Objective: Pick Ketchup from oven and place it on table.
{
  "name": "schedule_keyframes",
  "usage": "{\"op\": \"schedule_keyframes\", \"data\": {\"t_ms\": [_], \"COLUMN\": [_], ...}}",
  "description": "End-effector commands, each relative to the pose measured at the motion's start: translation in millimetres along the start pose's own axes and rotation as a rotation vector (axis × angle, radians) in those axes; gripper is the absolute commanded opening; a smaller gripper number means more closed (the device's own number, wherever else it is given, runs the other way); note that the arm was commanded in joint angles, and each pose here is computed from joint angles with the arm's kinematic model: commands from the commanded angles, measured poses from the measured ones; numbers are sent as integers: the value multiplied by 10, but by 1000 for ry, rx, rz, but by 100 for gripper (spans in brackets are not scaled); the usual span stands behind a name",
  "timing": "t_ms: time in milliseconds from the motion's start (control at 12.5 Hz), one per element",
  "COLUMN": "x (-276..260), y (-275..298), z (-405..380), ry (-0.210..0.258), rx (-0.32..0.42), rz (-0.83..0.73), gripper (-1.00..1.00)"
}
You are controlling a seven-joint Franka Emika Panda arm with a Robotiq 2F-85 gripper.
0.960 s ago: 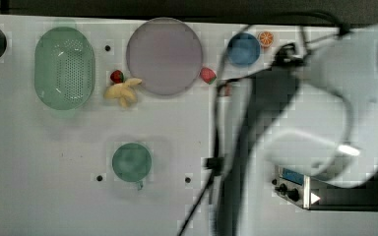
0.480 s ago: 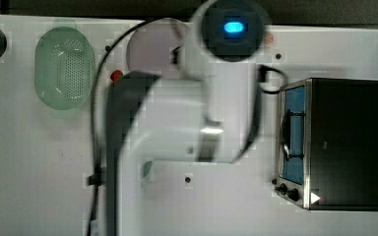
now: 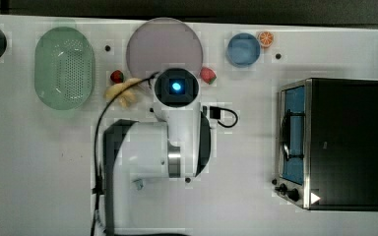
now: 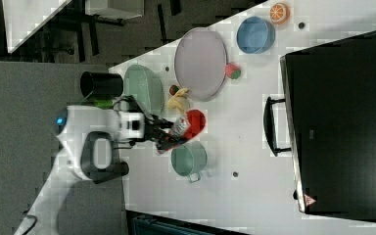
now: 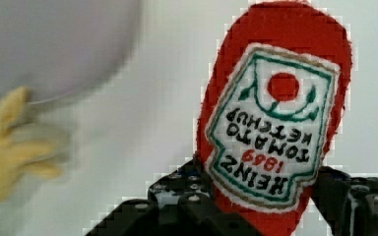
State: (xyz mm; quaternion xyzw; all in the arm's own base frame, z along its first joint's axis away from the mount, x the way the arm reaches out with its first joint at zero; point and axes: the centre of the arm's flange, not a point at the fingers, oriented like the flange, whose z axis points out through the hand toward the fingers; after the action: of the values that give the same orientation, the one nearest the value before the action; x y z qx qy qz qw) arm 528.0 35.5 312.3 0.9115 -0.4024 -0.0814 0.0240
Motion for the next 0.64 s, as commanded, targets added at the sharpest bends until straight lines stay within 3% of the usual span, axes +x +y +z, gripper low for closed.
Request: {"op": "schedule_keyframes", "data": {"t_ms": [80,480,640], "x": [402,535,555], "y": [368,391,388], "z": [-1,1074,1205], "ry": [78,83,97], "rx": [80,25,29], "rz": [75,91,91], "gripper": [20,24,59]}}
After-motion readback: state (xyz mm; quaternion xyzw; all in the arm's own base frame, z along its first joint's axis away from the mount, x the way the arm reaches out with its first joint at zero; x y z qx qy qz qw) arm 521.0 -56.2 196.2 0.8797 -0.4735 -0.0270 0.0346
